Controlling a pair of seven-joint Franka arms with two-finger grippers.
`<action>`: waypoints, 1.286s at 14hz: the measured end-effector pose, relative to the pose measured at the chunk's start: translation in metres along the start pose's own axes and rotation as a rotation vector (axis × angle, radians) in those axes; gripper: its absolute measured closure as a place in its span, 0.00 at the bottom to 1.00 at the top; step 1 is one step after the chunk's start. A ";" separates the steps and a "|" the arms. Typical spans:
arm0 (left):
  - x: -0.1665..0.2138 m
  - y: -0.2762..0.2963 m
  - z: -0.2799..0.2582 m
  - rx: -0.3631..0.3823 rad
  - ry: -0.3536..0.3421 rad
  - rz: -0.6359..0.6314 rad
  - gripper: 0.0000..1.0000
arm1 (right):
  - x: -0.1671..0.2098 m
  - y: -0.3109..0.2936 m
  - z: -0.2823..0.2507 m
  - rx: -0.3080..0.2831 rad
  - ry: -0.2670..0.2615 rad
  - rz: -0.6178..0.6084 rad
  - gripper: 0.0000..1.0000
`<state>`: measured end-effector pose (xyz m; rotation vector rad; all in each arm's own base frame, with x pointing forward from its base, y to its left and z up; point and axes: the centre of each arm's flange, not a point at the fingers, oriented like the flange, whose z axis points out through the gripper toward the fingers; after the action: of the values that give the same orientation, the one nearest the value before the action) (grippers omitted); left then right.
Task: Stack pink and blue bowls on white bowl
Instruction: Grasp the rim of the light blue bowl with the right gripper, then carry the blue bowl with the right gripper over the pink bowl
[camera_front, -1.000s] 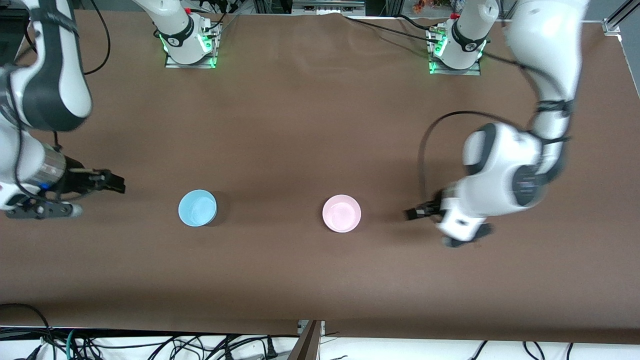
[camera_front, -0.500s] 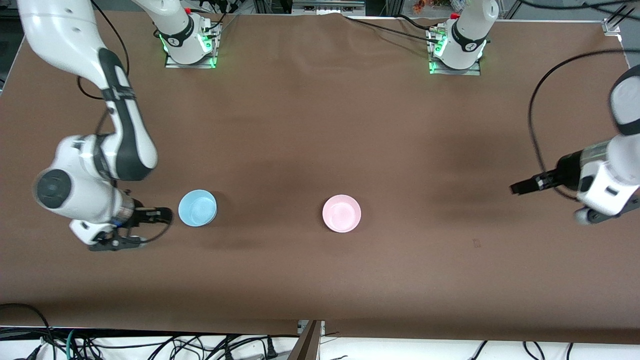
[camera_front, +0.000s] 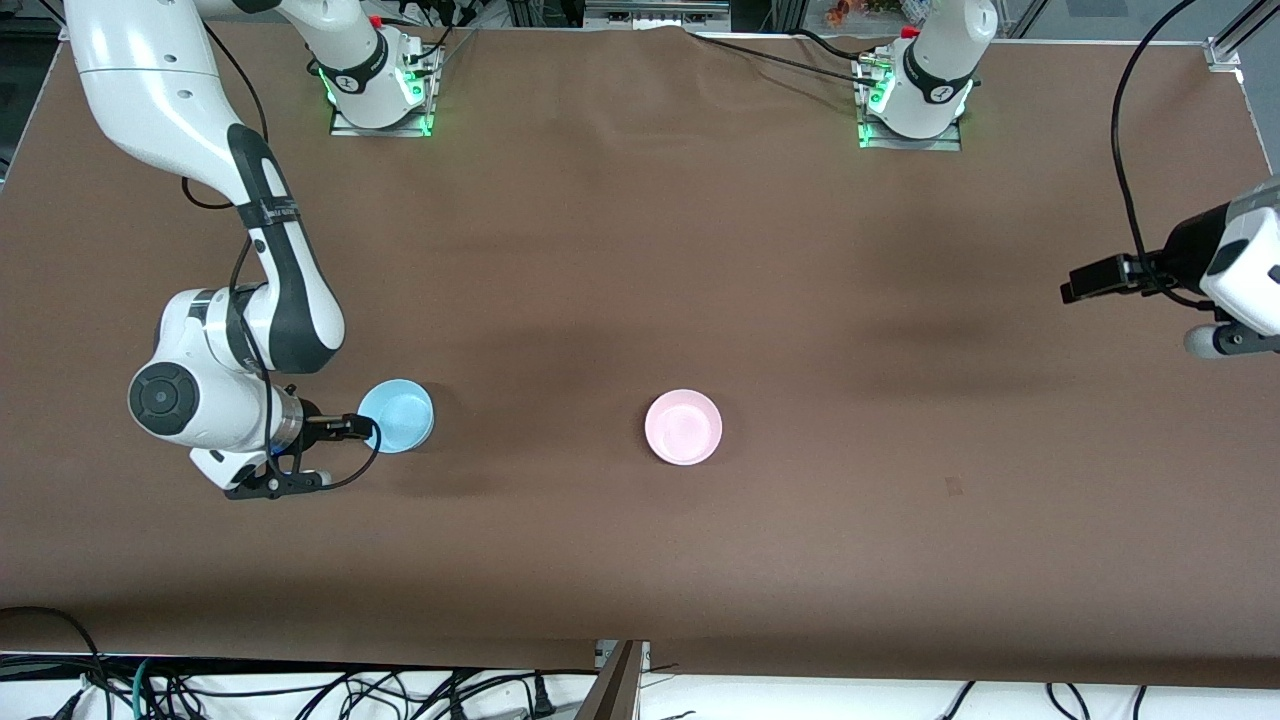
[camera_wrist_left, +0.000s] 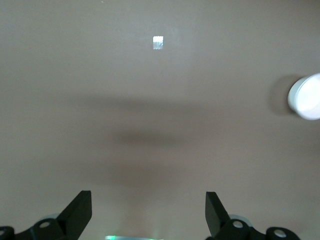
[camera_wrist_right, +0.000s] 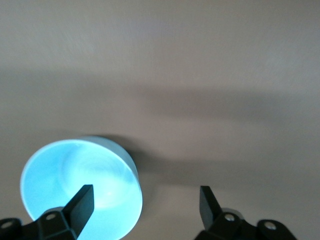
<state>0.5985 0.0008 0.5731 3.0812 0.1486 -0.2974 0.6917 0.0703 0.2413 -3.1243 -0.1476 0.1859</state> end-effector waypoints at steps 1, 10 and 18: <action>-0.002 0.000 -0.001 0.017 0.000 0.018 0.00 | -0.005 0.000 0.011 0.003 -0.020 0.003 0.07; 0.001 -0.008 0.010 0.027 -0.025 0.027 0.00 | -0.012 -0.009 0.030 0.060 -0.031 0.034 0.89; 0.003 -0.004 0.008 0.027 -0.017 0.037 0.00 | 0.005 -0.151 -0.058 0.177 0.025 0.365 0.98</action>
<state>0.5998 0.0046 0.5648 3.1035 0.0879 -0.3260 0.6897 0.2214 0.3006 -2.9452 0.4176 0.1510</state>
